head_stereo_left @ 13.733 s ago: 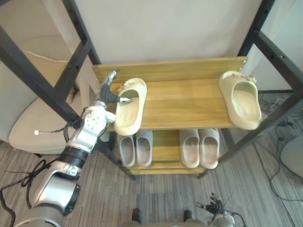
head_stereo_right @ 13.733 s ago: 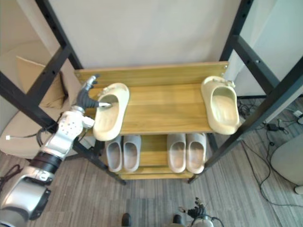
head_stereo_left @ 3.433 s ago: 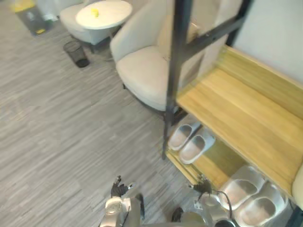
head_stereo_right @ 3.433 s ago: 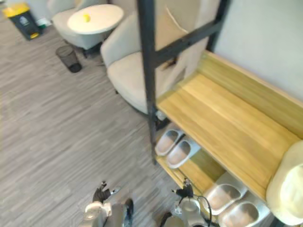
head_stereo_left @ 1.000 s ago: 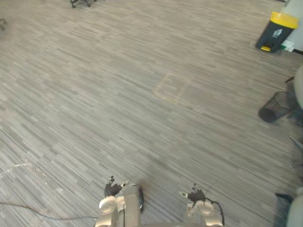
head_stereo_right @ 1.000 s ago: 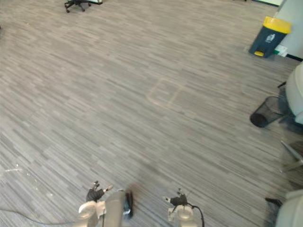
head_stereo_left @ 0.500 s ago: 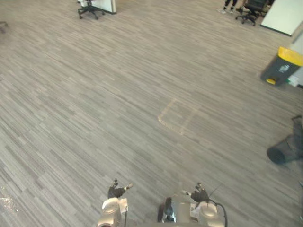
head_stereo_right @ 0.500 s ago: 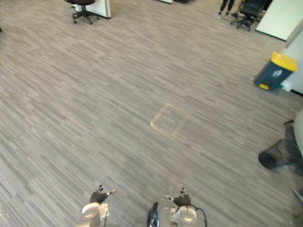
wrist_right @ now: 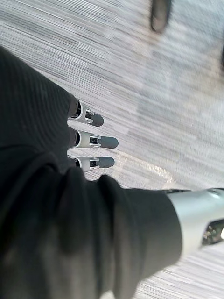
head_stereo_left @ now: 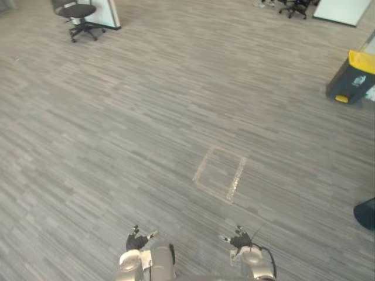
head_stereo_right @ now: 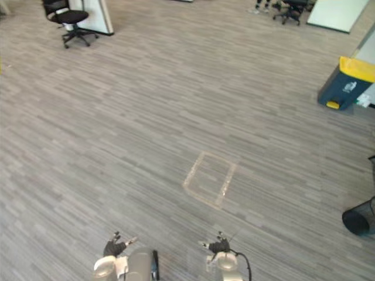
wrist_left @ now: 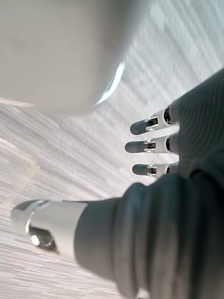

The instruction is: Organize the slippers on the shoe rack

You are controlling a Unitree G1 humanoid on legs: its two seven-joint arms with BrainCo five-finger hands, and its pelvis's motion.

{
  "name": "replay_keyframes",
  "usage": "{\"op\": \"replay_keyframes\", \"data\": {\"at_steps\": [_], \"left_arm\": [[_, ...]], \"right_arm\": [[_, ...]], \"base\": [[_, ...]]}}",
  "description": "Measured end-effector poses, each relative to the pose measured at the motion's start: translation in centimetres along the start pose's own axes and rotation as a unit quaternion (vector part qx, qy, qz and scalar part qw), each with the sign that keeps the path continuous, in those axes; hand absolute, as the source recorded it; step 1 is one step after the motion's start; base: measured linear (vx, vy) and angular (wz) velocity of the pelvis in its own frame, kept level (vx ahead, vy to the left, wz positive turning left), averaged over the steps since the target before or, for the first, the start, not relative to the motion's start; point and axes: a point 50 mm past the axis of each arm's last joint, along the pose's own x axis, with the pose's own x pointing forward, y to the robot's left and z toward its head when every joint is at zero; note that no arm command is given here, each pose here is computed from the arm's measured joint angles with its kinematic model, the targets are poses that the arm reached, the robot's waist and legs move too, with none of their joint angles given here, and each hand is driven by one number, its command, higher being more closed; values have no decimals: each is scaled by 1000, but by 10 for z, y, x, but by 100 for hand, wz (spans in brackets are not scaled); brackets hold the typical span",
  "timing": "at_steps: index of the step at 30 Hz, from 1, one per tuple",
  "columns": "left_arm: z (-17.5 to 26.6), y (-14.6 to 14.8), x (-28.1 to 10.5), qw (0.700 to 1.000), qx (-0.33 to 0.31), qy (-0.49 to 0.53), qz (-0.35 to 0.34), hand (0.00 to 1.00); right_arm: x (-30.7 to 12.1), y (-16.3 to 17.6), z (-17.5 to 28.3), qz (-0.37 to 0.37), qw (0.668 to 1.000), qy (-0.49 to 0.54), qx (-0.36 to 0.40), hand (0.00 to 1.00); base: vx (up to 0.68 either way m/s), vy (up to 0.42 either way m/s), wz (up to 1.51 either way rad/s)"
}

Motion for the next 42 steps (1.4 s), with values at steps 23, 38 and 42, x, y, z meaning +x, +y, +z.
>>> {"op": "replay_keyframes", "data": {"at_steps": [23, 38, 42], "left_arm": [[-23, -6, 0, 997, 41, 60, -21, 0], [-24, 3, -4, 999, 7, 44, -4, 0], [-22, 9, -2, 999, 11, 43, 3, 0]], "right_arm": [[0, -13, -12, -19, 1000, 18, 0, 0], [-4, -2, -26, -2, 999, 49, -14, 0], [-6, -4, -33, 0, 998, 58, -17, 0]], "base": [[428, 131, -38], [382, 121, -91], [300, 327, -108]]}}
